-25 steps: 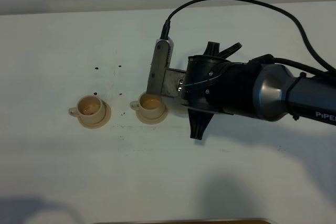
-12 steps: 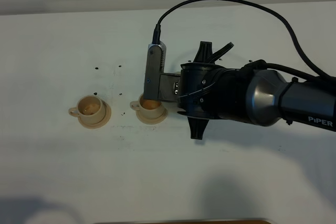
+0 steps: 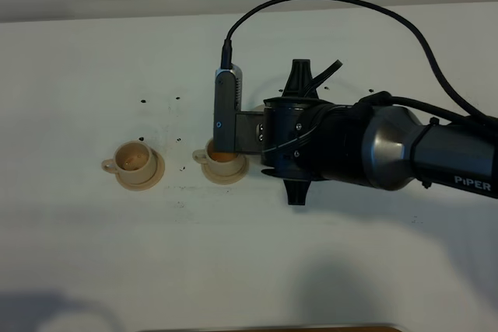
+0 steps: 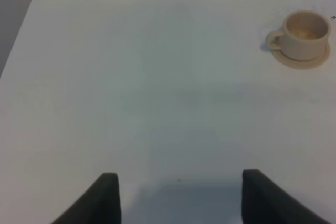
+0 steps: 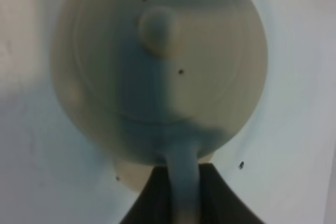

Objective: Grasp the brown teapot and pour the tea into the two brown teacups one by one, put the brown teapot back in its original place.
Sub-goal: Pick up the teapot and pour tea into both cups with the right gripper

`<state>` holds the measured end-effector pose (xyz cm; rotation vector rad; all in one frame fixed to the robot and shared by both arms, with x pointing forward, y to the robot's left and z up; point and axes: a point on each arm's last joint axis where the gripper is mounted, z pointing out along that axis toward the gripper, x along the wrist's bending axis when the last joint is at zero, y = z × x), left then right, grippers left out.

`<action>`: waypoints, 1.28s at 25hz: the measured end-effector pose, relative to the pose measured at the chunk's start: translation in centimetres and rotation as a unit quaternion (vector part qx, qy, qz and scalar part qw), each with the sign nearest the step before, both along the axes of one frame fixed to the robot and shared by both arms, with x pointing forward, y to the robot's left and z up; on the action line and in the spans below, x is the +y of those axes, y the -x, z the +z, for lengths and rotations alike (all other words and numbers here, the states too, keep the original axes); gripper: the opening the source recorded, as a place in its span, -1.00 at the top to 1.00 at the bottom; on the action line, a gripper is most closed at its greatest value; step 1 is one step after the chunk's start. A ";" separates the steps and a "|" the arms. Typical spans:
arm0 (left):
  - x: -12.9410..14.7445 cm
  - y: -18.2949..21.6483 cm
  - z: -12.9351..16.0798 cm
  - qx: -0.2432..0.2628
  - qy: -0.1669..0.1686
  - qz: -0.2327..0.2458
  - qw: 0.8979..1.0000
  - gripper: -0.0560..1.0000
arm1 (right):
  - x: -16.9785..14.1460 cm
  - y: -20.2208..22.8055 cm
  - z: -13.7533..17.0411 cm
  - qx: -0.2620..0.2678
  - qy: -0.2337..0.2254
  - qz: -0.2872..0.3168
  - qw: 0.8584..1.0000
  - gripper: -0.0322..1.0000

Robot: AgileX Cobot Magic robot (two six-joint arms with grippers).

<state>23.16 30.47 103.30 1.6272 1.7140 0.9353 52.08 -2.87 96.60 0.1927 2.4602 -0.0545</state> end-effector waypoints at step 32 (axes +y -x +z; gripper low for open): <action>0.0 0.0 0.0 0.000 0.000 0.000 1.000 -0.02 | 0.2 0.1 0.3 -0.018 0.037 0.039 0.998 0.72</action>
